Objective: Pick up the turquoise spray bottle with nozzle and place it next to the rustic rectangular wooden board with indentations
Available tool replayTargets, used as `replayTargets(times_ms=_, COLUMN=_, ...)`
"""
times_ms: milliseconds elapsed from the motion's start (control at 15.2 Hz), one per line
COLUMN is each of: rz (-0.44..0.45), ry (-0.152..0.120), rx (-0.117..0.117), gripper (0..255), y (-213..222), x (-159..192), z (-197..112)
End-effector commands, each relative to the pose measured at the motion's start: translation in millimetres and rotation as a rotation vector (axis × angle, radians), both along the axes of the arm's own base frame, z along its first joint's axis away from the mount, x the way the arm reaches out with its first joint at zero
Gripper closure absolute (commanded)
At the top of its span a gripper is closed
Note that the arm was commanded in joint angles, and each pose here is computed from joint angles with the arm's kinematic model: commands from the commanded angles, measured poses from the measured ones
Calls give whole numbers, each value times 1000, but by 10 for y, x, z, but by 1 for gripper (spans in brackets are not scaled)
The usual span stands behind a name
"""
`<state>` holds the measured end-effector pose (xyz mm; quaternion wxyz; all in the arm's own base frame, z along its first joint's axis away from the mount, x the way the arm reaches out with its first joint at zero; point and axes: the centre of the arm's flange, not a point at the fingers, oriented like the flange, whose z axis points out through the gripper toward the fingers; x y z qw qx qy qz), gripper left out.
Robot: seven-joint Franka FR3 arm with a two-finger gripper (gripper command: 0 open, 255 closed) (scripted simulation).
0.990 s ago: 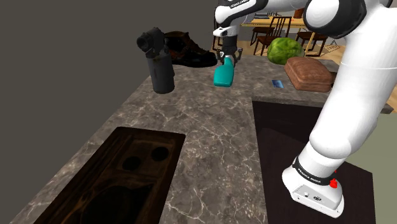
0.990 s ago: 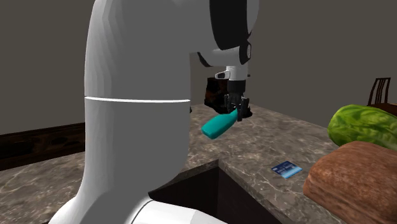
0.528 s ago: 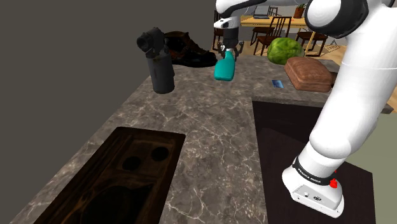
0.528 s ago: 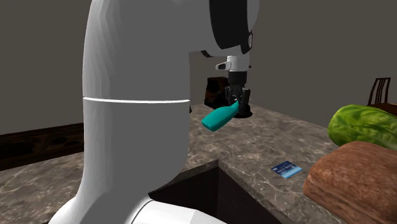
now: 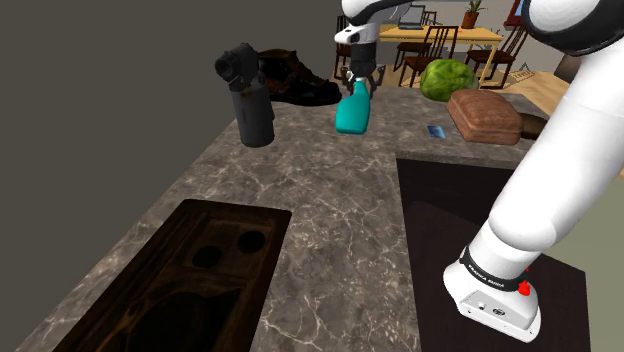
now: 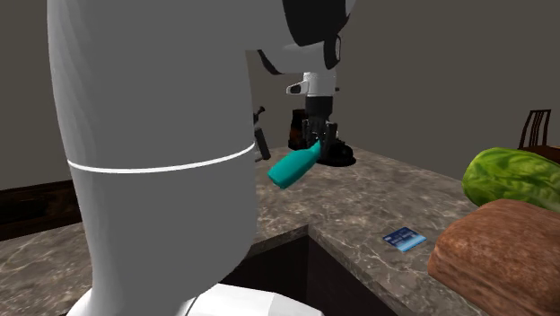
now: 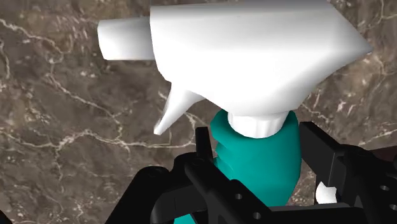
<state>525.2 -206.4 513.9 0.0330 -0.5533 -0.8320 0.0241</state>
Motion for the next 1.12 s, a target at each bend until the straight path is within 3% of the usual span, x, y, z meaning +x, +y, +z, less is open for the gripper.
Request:
replayTargets(times_ms=0, rz=-1, ry=0, rx=0, gripper=255, y=251, x=-161, z=-1)
replayTargets(times_ms=1056, rz=-1, ry=0, rx=0, gripper=255, y=2061, x=-1250, z=3)
